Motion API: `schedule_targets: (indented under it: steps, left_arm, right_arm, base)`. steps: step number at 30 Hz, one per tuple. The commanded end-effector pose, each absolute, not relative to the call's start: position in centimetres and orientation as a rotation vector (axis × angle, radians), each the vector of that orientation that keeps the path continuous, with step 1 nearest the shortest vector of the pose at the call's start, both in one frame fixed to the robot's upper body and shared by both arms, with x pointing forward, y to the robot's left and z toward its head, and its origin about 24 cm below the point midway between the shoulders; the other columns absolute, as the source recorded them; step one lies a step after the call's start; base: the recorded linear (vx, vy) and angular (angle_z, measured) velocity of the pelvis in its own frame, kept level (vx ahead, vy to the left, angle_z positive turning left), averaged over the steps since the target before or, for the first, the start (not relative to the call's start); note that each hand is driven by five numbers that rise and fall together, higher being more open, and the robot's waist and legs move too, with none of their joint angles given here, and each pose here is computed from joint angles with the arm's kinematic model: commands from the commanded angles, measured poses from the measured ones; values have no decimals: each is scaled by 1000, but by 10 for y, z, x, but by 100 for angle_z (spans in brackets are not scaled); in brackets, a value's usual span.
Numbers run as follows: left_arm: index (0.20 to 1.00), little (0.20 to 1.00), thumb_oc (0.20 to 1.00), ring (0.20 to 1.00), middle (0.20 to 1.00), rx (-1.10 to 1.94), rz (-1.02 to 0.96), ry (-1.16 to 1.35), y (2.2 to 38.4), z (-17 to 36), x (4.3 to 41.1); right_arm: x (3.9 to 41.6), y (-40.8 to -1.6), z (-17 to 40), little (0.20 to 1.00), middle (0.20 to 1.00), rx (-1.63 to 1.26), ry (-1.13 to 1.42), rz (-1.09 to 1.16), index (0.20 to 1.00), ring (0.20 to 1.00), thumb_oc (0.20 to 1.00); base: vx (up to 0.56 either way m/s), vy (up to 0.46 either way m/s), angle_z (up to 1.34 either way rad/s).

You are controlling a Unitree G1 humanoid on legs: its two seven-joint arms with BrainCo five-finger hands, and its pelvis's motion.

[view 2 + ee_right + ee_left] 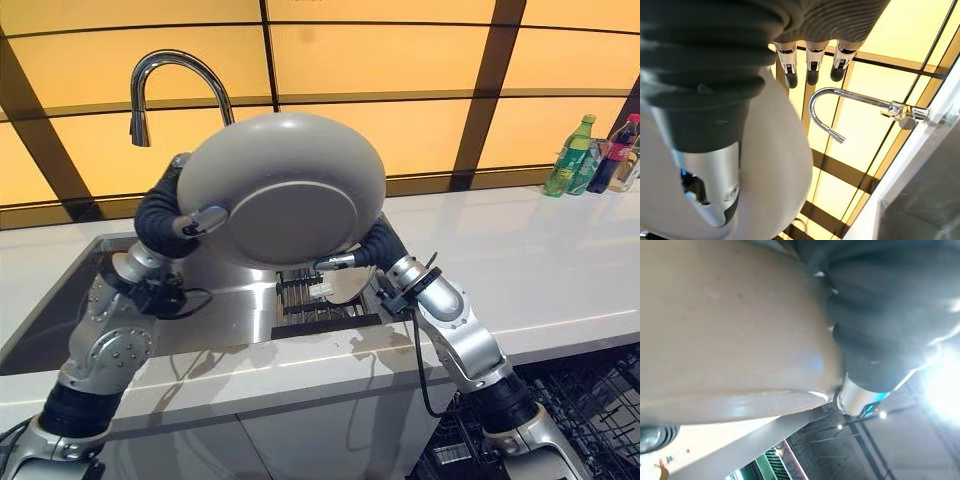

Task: Pick up plates and place into dishwasher.

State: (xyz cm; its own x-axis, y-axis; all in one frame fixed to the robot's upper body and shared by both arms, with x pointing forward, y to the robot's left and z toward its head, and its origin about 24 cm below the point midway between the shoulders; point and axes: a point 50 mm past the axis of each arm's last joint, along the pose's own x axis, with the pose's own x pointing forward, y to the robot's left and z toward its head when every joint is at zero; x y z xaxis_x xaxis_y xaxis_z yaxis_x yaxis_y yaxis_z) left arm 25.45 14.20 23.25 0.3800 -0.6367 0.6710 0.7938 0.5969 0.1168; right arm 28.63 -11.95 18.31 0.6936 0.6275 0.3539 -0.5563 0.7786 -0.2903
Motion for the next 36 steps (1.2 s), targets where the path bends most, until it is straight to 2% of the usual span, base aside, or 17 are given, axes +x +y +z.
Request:
schedule_targets:
  steps: [1, 6, 10, 15, 19, 20, 21, 22, 36]
  left_arm:
    - [200, 200, 200, 200, 200, -253, -1020, -702, 122, 232, 266]
    - [200, 200, 200, 200, 200, -238, -995, -687, 123, 227, 269]
    - [200, 200, 200, 200, 200, -222, -987, -688, 123, 224, 271]
    - [200, 200, 200, 200, 200, -229, -976, -675, 121, 220, 274]
    - [200, 200, 200, 200, 200, -234, -967, -670, 122, 219, 275]
    - [200, 200, 200, 200, 200, -238, -967, -668, 122, 218, 275]
    - [200, 200, 200, 200, 200, -242, -966, -665, 122, 219, 276]
    - [200, 200, 200, 200, 200, -243, -966, -665, 122, 219, 276]
    - [200, 200, 200, 200, 200, -257, -951, -660, 123, 217, 279]
  right_arm:
    - [281, -96, 232, 1000, 1000, -68, -694, 771, 1000, 1000, 1000]
    - [274, -84, 234, 1000, 1000, 106, -685, 903, 1000, 1000, 1000]
    - [263, -75, 235, 1000, 1000, 403, -680, 1068, 1000, 1000, 1000]
    - [250, -70, 243, 1000, 1000, 696, -788, 1190, 1000, 1000, 1000]
    - [246, -71, 246, 1000, 1000, 818, -833, 1241, 1000, 1000, 1000]
    - [245, -72, 246, 909, 909, 844, -844, 1255, 909, 909, 909]
    - [244, -73, 245, 507, 507, 860, -851, 1261, 507, 507, 507]
    - [244, -72, 245, 200, 200, 867, -859, 1267, 200, 200, 200]
    - [249, -75, 237, 200, 200, 738, -792, 1175, 200, 200, 200]
  base:
    - [0, 0, 0]
    - [0, 0, 0]
    - [0, 0, 0]
    - [-6, -31, -2]
    - [-7, -36, -4]
    - [-8, -39, -6]
    - [-3, -40, -7]
    - [0, -38, -6]
    - [0, -13, -2]
